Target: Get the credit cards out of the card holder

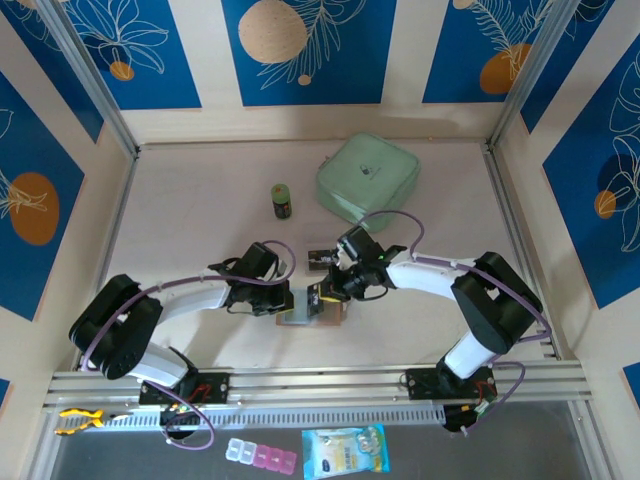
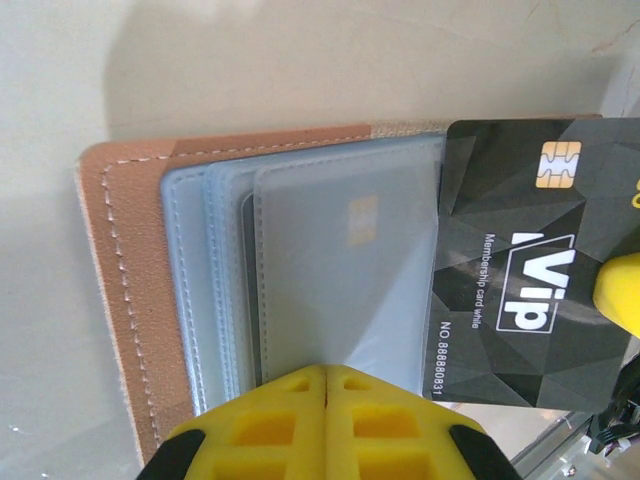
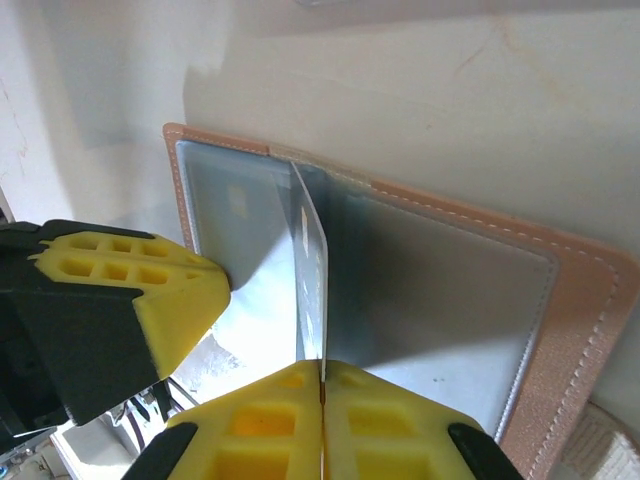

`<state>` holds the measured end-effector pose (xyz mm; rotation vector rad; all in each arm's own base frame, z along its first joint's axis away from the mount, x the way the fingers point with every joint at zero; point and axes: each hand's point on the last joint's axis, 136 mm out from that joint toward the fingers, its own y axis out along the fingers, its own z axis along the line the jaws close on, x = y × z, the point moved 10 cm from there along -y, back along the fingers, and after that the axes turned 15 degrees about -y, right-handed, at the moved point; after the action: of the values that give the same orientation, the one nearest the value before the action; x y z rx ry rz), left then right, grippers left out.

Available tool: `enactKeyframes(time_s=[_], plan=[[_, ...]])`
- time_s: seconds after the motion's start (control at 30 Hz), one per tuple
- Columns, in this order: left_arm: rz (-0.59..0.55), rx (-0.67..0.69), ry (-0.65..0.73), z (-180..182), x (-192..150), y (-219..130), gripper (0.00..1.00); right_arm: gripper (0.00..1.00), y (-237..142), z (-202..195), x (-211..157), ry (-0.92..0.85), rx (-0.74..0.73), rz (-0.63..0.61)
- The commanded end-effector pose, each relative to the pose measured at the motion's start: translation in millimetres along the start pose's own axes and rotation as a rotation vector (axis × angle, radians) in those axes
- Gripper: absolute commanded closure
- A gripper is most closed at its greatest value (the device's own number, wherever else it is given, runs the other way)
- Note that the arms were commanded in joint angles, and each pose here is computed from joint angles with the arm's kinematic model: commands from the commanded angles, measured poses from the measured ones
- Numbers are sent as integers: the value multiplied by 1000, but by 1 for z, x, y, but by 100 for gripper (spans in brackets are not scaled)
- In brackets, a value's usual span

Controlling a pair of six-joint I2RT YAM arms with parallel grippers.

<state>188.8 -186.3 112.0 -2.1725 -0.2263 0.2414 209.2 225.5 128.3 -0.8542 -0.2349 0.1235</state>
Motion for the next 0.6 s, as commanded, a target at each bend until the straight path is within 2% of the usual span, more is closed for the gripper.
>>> enactKeyframes(time_s=[0.0, 0.23, 0.57], plan=[[-30, 1, -12, -5, 5, -2, 100, 91, -5, 4, 0, -14, -8, 39], [-26, -4, -6, -5, 5, -1, 100, 92, -10, 6, 2, -15, -79, 57], [-32, -23, -16, -2, 4, 1, 100, 92, -1, 13, 2, 4, -90, 92]])
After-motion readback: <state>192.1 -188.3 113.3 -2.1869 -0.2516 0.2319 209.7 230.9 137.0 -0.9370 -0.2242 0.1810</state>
